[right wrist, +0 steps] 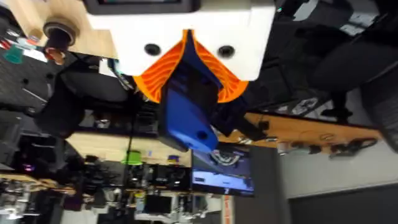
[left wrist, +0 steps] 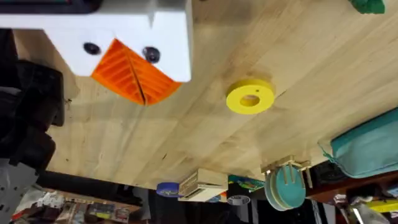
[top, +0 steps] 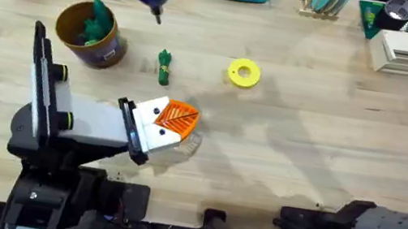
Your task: Pick up the gripper from the table and insert it into the empty holder that is missing its gripper. Then pick up a screw, insert it into the mounting hole, and use the screwdriver to tighten it. Finally, clean up the table by picking up the vegetable and placing it into the bucket.
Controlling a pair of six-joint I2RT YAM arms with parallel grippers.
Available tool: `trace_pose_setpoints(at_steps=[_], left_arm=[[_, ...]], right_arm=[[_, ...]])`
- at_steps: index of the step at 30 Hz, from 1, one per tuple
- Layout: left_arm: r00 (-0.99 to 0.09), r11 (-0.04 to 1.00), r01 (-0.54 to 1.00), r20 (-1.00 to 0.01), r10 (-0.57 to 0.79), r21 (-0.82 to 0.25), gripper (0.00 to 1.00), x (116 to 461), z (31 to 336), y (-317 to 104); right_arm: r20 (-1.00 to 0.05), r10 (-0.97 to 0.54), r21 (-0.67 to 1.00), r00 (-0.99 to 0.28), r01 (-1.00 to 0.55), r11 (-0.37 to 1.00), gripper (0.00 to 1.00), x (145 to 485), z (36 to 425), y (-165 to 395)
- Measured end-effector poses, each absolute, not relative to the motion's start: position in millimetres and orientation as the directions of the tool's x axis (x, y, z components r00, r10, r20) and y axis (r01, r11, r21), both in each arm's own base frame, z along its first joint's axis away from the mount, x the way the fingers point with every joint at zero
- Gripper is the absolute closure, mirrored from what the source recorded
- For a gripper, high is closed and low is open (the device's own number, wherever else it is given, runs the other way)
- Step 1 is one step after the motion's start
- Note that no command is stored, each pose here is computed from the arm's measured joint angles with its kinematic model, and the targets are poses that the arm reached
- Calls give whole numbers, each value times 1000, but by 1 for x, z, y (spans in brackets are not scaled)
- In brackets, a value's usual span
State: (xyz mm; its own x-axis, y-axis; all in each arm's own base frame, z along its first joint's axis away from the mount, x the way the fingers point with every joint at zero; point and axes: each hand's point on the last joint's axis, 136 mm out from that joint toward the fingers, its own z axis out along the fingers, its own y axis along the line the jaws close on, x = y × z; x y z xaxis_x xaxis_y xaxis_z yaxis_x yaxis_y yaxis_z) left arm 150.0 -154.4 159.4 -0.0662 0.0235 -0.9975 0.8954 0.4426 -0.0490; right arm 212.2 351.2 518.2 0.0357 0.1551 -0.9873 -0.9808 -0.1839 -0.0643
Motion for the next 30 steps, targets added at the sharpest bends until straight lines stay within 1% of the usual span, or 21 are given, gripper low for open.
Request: trace_pose_setpoints(at_steps=[4,11,17,24,30], left_arm=[[-66,443,895,-998,24,-49,994,150,159,-154],[-66,443,895,-998,24,-49,994,150,159,-154],[-66,443,895,-998,24,-49,994,150,159,-154],[-66,443,895,-998,24,-49,994,150,159,-154],[-66,443,895,-998,24,-49,994,150,159,-154]], right_arm=[[-988,148,-71,39,-974,-216,977,207,517,350],[-986,152,-100,65,-968,-232,977,203,516,350],[-975,188,-167,122,-955,-246,977,199,517,349],[-971,199,-185,132,-943,-277,977,197,500,350],[-957,248,-220,150,-932,-286,977,193,491,348]])
